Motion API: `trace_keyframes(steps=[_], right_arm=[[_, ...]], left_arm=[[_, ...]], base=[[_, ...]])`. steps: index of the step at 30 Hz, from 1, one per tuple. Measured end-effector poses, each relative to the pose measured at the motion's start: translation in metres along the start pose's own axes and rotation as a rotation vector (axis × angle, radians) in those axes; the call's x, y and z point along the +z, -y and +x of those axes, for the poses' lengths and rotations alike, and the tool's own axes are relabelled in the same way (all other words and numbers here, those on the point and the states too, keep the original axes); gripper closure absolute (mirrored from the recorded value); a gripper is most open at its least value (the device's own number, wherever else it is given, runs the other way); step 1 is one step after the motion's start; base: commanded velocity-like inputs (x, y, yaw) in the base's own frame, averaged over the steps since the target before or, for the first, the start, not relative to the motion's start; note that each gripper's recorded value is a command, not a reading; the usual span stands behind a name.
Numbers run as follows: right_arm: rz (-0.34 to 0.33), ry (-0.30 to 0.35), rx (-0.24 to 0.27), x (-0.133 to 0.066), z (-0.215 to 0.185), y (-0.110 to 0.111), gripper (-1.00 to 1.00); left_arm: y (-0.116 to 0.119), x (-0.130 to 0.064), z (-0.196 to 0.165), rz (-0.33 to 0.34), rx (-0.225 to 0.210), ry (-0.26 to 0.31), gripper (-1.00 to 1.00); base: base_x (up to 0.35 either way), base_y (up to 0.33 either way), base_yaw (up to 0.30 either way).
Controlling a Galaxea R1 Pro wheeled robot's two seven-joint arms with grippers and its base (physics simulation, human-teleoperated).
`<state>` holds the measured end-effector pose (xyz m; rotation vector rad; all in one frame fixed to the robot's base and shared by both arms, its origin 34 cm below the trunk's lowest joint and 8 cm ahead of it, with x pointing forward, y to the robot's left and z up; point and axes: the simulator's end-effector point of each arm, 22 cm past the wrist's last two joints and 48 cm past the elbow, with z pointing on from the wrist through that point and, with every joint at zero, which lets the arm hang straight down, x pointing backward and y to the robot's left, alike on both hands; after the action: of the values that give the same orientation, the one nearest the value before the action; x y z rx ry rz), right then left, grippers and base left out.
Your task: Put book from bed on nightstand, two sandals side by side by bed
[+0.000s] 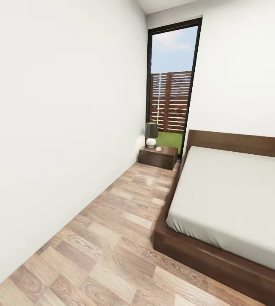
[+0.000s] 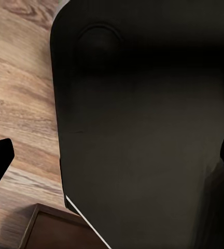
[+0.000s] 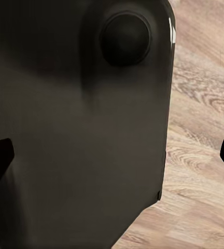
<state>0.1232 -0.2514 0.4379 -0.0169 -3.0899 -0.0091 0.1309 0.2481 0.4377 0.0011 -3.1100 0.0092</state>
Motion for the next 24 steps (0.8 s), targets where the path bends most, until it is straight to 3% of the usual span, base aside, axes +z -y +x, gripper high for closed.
trace_keyframes(steps=[24], right_arm=[[0.002, -0.001, 0.006, 0.0000, 0.0007, 0.0006, -1.00]], left_arm=[[0.0003, -0.0001, -0.0053, 0.000, 0.001, 0.012, -1.00]], base=[[0.000, 0.000, -0.272]])
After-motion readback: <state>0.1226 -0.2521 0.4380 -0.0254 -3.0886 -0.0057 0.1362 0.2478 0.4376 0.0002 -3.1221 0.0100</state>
